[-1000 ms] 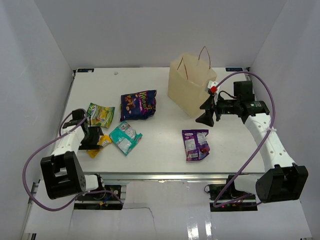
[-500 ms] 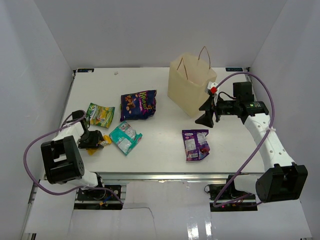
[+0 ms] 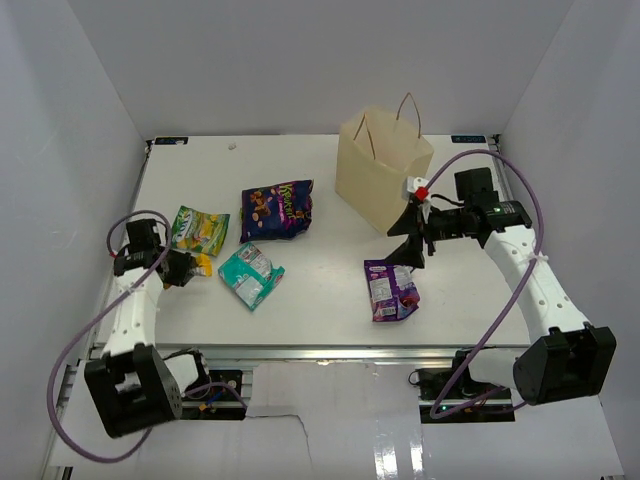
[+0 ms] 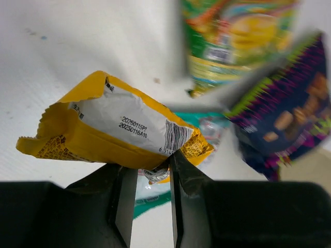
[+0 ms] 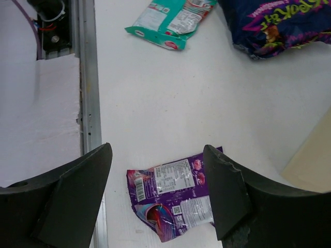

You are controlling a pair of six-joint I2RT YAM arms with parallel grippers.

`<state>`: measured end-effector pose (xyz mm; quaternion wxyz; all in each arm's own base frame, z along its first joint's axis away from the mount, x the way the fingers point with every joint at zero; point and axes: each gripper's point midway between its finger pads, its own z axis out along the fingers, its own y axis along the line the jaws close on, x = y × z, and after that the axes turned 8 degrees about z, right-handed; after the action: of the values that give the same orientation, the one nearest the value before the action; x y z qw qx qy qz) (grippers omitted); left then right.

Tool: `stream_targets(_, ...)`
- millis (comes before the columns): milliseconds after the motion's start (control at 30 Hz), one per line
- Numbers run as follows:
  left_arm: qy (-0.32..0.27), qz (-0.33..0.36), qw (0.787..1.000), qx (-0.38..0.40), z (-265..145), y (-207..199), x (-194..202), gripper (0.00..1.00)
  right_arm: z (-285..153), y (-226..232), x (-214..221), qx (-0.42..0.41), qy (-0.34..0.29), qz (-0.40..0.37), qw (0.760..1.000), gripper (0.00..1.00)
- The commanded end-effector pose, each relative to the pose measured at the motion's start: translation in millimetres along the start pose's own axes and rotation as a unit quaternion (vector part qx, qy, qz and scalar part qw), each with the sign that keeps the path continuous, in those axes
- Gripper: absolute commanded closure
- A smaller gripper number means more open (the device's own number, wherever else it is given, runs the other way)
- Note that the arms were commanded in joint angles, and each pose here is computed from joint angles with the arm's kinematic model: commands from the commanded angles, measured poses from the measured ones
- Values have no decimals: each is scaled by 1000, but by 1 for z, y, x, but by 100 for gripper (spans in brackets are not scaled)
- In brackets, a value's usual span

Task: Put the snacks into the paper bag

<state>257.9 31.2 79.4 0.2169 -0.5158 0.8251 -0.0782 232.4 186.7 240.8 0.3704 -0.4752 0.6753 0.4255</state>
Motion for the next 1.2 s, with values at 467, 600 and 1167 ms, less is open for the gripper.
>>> stream_targets(467,62,372,762,526,-143,-140,157,100,133,20,-93,17,-23,234,972,24)
stream_targets(600,95,400,723,555,-157,-142,194,100,152,18,-90,5,-18,277,961,23)
stream_targets(1167,128,437,659,599,-182,-154,244,100,182,35,-50,-33,27,338,940,26)
